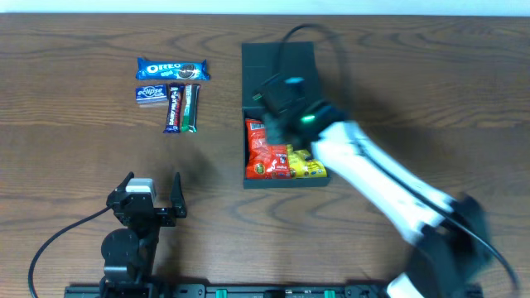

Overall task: Pack container
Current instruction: 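Withdraw the right gripper up and away from the box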

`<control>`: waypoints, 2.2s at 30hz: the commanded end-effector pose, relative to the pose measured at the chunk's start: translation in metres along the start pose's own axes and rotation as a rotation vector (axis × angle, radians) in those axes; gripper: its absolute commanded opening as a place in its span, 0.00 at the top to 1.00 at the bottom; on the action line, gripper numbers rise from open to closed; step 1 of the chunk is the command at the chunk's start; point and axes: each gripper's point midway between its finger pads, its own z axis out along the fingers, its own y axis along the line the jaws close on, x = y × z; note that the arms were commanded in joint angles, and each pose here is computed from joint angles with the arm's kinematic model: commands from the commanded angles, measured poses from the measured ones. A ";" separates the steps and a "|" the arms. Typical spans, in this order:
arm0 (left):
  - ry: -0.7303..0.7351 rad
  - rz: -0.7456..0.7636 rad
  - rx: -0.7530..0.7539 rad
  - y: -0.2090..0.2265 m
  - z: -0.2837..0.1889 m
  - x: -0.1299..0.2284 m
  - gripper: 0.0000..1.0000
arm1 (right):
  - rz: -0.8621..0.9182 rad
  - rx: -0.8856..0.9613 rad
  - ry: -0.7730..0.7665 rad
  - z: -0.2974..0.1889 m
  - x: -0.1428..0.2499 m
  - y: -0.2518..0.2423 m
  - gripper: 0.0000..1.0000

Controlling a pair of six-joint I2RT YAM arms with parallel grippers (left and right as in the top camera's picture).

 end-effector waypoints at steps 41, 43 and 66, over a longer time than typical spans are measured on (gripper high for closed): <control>0.032 0.004 -0.004 0.002 0.003 0.014 0.05 | 0.100 0.060 0.374 0.083 0.053 -0.096 0.99; 0.032 0.004 -0.004 0.002 0.003 0.014 0.05 | 0.129 0.064 0.382 0.082 0.055 -0.096 0.99; 0.032 0.004 -0.004 0.002 0.003 0.014 0.05 | -0.105 -0.086 -0.292 -0.133 -0.117 -0.070 0.01</control>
